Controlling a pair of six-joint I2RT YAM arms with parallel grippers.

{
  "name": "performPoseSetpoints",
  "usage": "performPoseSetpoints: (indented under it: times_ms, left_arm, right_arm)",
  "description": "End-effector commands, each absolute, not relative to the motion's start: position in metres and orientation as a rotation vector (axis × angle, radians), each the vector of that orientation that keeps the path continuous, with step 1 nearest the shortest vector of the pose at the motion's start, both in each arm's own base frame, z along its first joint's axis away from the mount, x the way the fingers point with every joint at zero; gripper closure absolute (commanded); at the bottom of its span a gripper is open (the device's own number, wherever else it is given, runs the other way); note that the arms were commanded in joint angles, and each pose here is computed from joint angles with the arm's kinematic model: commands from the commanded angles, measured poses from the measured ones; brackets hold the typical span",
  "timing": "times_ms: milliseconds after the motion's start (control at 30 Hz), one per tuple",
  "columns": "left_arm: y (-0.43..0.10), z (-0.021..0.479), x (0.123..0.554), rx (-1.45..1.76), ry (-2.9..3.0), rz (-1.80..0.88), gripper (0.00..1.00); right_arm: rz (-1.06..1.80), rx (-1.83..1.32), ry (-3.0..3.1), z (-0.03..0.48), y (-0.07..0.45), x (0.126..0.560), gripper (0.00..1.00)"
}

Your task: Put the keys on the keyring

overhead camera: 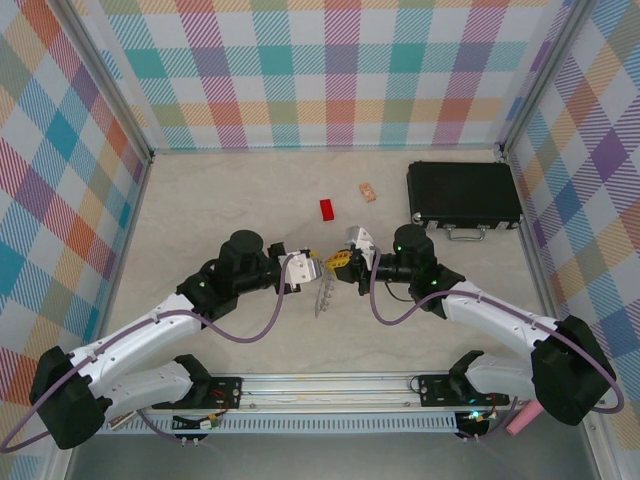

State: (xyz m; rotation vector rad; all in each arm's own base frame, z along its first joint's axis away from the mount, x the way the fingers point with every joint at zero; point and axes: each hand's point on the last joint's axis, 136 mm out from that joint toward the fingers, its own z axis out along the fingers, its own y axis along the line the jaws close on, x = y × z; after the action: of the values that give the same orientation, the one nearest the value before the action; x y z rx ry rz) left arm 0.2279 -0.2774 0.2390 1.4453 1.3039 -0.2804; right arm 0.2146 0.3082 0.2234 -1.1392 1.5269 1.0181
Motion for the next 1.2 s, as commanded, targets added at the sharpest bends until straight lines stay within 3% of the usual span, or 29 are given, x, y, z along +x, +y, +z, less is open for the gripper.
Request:
performPoseSetpoints:
  times_ms: [0,500,1167]
  left_arm:
    - [-0.276,0.245,0.218,1.486,1.272,-0.279,1.00]
    - [-0.269,0.250,0.234,1.420,1.295,-0.187,1.00]
    - [-0.277,0.241,0.221,1.538,1.291,-0.265,1.00]
  right_arm:
    - [0.961,-1.133,1.470,0.240,0.308,0.220,1.00]
    - [0.886,-1.096,1.470,0.242,0.303,0.227,1.00]
    - [0.846,-1.137,1.403,0.241,0.310,0.219,1.00]
